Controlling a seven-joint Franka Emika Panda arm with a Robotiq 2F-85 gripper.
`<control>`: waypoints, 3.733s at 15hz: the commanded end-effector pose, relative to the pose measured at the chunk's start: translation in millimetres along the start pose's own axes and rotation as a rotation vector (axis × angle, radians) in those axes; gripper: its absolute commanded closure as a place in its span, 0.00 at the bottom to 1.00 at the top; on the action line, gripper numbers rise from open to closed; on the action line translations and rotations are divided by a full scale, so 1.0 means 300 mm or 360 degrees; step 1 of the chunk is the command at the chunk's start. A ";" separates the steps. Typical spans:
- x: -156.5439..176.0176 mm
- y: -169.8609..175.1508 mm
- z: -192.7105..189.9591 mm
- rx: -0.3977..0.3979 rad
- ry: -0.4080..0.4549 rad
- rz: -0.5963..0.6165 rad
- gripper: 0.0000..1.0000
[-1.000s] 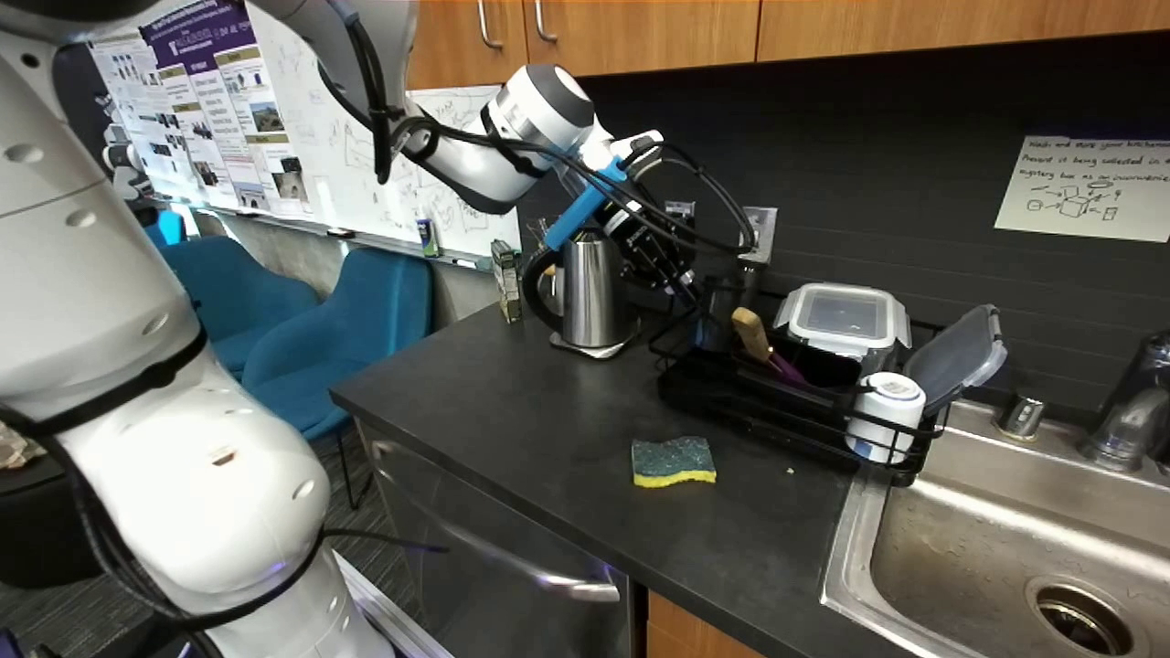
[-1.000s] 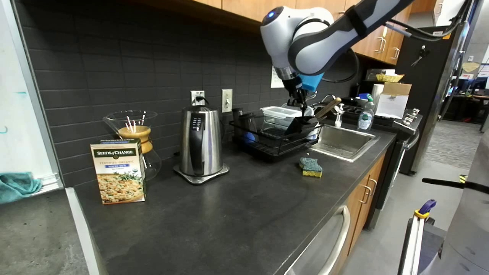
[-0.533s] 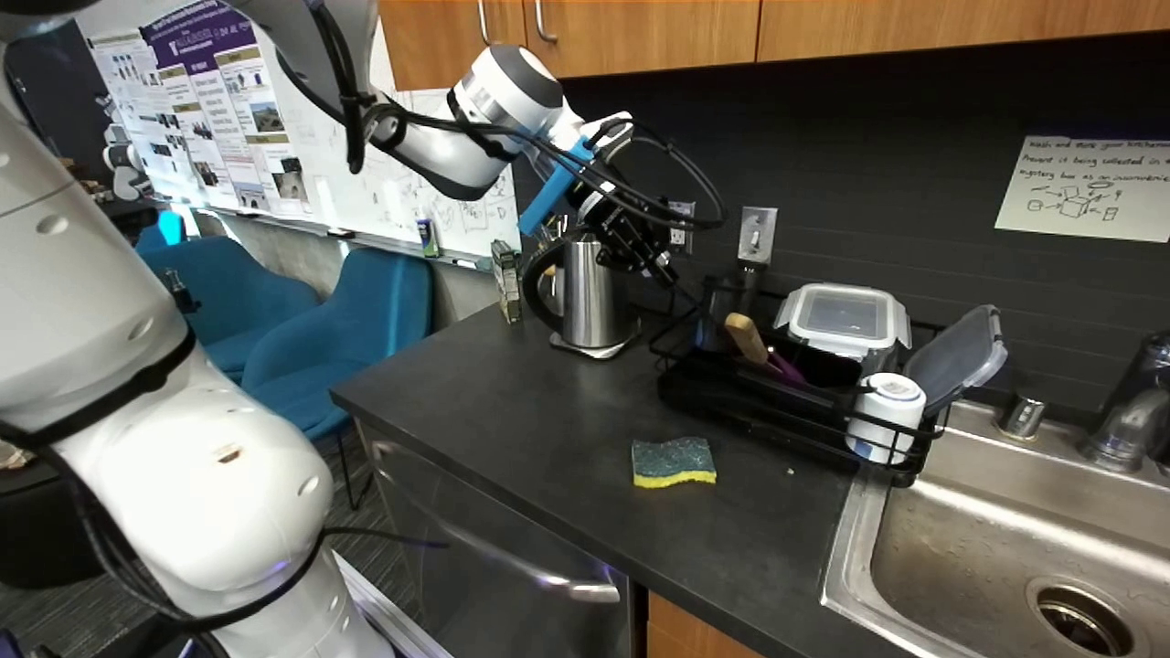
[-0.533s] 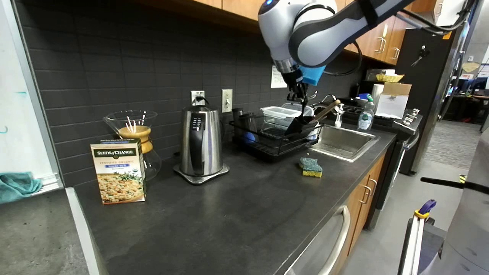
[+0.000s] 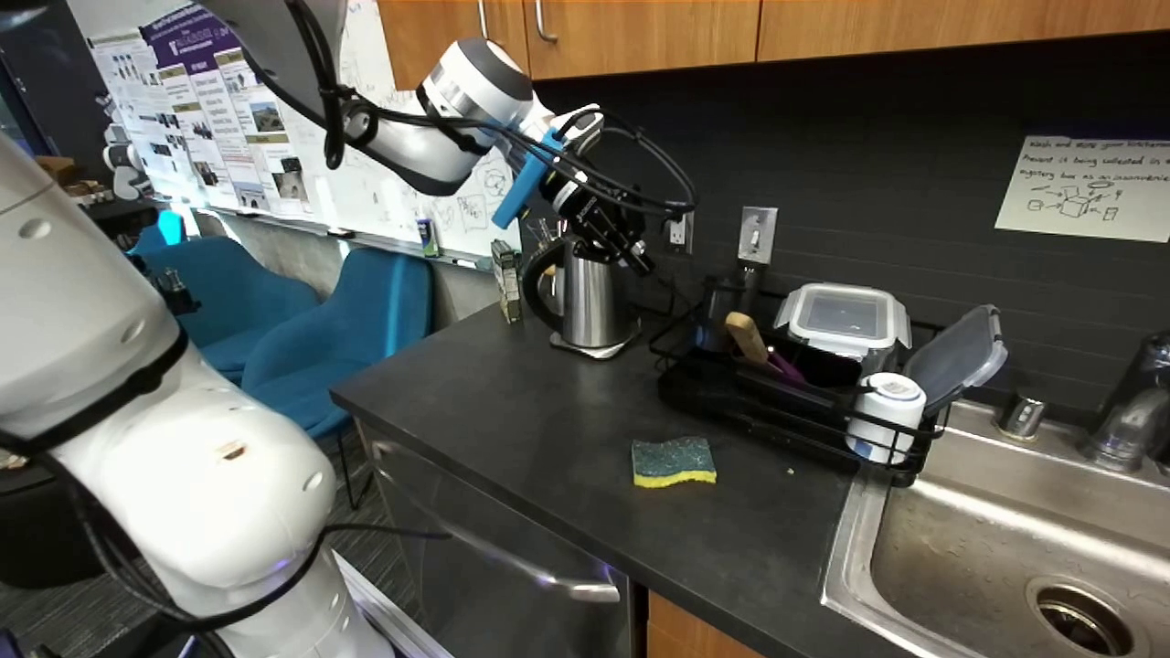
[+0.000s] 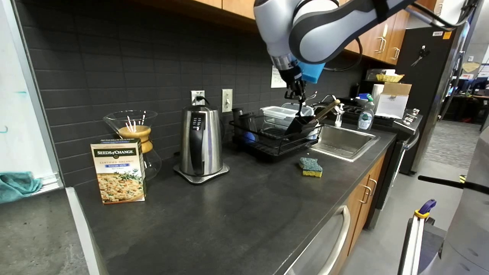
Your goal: Remove one fork from the dish rack and put it on the counter.
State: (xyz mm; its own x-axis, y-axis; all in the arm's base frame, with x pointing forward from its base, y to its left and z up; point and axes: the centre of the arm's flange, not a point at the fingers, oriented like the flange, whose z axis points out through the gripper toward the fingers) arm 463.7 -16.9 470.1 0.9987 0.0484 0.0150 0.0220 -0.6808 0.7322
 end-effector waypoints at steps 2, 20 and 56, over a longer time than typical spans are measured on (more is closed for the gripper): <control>-0.025 -0.100 -0.042 -0.0006 0.0024 -0.0045 0.99; -0.010 -0.517 -0.012 0.0049 0.0027 -0.0315 0.99; -0.061 -0.780 -0.072 0.0076 0.0018 -0.0465 0.00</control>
State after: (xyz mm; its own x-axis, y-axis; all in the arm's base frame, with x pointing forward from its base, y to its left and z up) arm 442.2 158.1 289.5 0.9437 0.2694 -0.1921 0.3234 -0.6284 0.7075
